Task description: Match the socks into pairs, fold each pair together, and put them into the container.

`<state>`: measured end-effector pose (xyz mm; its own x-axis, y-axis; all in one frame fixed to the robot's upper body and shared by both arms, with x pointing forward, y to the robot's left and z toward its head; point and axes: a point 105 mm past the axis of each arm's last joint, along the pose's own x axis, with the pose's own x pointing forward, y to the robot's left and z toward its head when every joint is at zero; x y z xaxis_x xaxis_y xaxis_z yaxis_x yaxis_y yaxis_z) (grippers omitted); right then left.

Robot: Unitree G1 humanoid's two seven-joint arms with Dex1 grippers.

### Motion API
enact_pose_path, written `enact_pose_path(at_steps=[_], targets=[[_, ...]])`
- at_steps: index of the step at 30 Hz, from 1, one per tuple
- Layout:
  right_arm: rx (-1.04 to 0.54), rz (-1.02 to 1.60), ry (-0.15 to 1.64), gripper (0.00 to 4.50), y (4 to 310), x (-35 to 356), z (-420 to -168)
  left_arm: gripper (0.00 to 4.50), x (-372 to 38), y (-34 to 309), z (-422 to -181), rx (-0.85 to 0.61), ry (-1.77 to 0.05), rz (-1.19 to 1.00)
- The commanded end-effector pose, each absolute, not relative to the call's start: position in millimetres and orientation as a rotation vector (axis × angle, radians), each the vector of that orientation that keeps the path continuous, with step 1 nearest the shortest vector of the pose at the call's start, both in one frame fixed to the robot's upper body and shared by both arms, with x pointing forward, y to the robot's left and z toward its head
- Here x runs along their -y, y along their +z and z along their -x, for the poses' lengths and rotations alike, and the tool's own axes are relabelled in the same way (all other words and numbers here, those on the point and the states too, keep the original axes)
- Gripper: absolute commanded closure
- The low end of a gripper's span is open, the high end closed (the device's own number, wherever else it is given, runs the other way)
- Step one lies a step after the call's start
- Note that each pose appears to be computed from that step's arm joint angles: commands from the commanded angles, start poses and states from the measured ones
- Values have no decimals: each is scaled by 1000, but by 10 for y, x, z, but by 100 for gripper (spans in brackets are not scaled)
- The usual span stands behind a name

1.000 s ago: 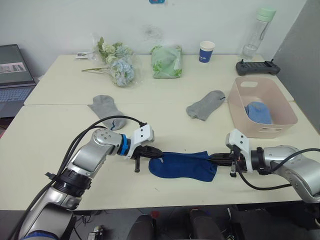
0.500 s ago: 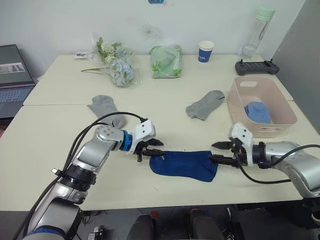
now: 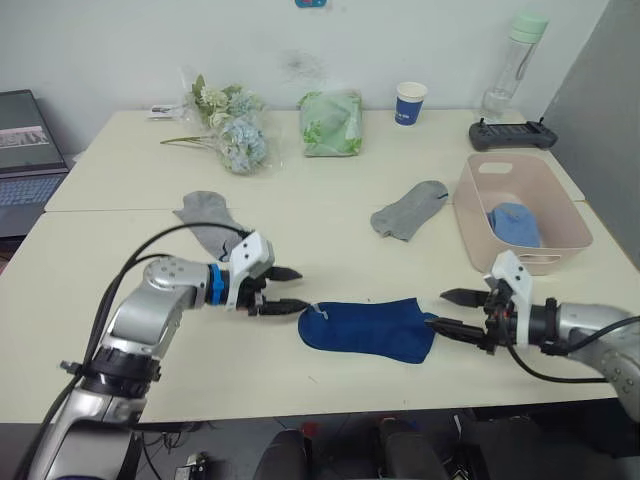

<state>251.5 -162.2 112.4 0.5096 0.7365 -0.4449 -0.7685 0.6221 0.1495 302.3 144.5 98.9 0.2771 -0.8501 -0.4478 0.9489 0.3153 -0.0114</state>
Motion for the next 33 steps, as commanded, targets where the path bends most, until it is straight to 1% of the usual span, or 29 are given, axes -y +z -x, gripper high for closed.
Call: enact_pose_path(at_steps=[1,3,6,10,13,14,16,17,20,22,23,27,28,29,33], targets=[[-499,91,882,71,1125,1599,-2470,113,-1432,913,-2984,-440,-1208,-310],[-524,66,866,71,1081,1600,-2443,113,-1422,856,-2931,-464,-1218,-297],[-544,50,851,71,1037,1582,-2424,113,-1421,827,-2929,-479,-1200,-285],[-586,90,826,71,912,1595,-2413,113,-1374,783,-2874,-491,-1225,-271],[-595,46,851,71,902,1526,-2391,170,-1339,765,-2838,-494,-1234,-272],[-599,36,859,71,896,1504,-2383,196,-1330,758,-2829,-495,-1234,-270],[-602,26,862,71,878,1480,-2385,265,-1324,728,-2789,-511,-1241,-269],[-607,22,861,71,860,1474,-2389,287,-1321,726,-2769,-513,-1245,-268],[-618,7,860,131,831,1458,-2394,380,-1309,740,-2759,-510,-1239,-261],[-618,6,869,200,823,1442,-2388,441,-1309,738,-2749,-513,-1234,-255],[-615,-4,865,233,825,1439,-2396,450,-1309,735,-2740,-516,-1232,-250],[-594,-46,852,381,881,1451,-2457,450,-1326,745,-2708,-524,-1207,-211],[-589,-42,850,406,893,1460,-2473,450,-1328,751,-2702,-525,-1198,-196],[-583,-36,844,447,903,1473,-2495,450,-1331,758,-2699,-526,-1188,-184],[-556,-37,820,447,963,1515,-2626,450,-1348,783,-2724,-515,-1126,-138]])
